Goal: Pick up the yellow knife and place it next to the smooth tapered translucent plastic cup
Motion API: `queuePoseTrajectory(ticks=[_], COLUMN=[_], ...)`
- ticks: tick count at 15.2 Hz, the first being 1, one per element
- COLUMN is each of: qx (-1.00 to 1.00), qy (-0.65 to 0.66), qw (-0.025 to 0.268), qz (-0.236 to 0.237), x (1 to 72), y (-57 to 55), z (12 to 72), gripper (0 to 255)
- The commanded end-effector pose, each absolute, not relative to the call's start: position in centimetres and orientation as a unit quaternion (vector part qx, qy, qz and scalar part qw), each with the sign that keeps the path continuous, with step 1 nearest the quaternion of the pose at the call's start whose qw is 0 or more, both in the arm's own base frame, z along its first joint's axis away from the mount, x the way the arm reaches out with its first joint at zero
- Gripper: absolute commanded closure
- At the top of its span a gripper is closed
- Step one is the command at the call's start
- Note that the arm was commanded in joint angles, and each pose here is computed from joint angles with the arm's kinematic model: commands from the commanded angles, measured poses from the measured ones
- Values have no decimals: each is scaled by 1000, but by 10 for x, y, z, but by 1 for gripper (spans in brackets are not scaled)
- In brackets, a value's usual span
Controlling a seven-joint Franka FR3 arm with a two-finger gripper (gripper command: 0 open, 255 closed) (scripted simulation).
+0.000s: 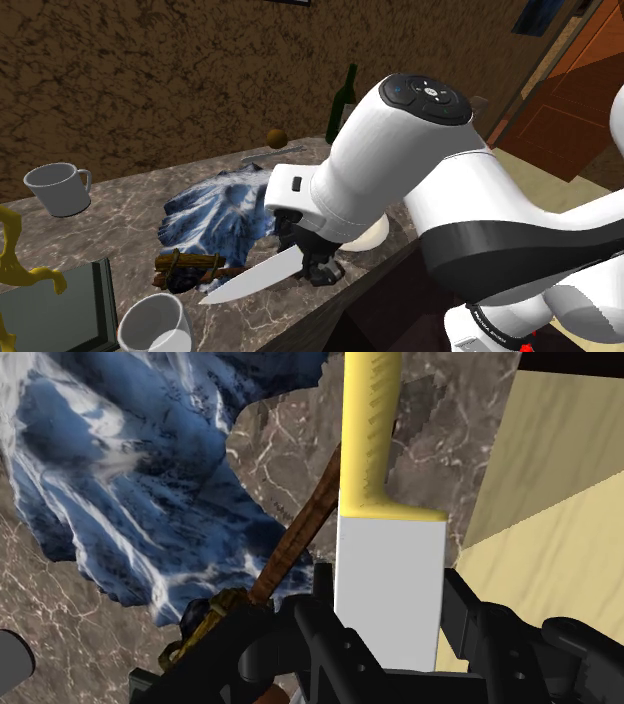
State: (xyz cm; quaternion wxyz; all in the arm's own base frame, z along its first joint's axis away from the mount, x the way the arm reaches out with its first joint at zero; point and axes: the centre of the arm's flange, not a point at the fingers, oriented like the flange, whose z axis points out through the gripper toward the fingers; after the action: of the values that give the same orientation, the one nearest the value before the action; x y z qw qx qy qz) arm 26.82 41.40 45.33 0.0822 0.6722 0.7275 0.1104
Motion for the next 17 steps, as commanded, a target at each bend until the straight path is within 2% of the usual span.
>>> queuePoseTrajectory(ticks=[1,17], qx=[672,672], qy=[727,727], qw=[82,82], qz=[111,111], x=[269,269], y=[413,413], z=[442,358], gripper=[255,255])
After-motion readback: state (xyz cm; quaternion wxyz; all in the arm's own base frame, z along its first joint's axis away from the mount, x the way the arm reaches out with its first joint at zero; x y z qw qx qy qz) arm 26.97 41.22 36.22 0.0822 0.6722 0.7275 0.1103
